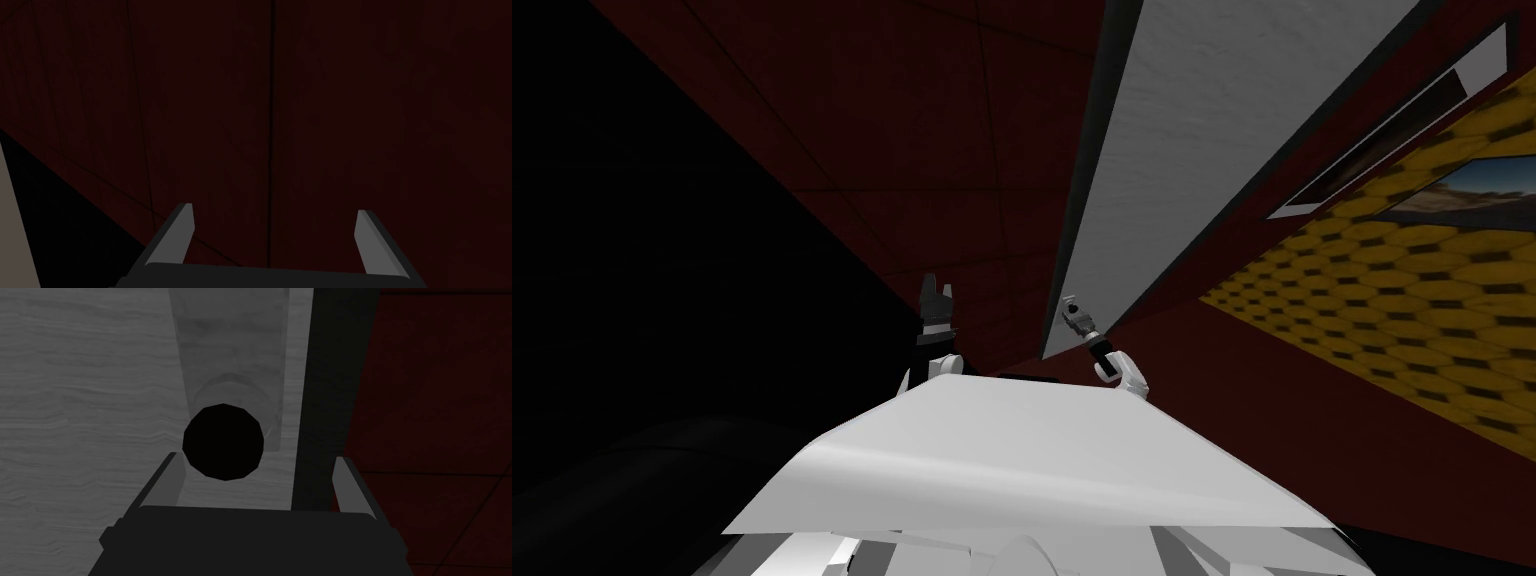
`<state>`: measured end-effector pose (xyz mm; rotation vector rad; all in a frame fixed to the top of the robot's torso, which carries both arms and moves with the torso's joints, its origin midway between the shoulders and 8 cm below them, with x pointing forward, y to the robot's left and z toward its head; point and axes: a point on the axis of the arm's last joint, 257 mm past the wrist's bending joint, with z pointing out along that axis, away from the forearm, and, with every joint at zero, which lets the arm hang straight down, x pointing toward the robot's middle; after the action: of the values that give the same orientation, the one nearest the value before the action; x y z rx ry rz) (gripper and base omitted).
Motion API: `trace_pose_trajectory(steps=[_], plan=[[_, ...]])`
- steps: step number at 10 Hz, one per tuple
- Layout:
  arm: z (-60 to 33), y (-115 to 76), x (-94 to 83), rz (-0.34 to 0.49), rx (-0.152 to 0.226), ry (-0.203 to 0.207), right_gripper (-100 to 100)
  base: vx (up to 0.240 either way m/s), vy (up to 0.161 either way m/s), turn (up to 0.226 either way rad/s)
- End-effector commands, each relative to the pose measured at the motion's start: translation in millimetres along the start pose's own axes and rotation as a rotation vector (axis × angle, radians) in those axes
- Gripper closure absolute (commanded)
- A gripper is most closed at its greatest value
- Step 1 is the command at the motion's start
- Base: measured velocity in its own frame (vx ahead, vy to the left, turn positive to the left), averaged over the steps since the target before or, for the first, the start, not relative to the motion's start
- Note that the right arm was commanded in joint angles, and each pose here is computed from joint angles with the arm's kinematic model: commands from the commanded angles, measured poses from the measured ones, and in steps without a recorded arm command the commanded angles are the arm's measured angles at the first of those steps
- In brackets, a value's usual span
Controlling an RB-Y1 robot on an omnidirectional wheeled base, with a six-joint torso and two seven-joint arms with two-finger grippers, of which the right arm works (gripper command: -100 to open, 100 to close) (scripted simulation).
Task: Pull the door open
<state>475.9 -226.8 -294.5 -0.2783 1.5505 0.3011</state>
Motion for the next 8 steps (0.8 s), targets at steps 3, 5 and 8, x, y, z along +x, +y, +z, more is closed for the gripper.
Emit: trace_pose_trajectory(steps=[3, 5, 8], plan=[[-0.1, -3.2, 1.1, -0.001, 0.007, 0.002, 100, 0.062, -0.014, 0.035], [-0.1, -3.2, 1.1, -0.001, 0.007, 0.002, 100, -0.01, 0.004, -0.025], [-0.1, -3.2, 1.1, -0.001, 0.007, 0.002, 100, 0.0, 0.0, 0.0]])
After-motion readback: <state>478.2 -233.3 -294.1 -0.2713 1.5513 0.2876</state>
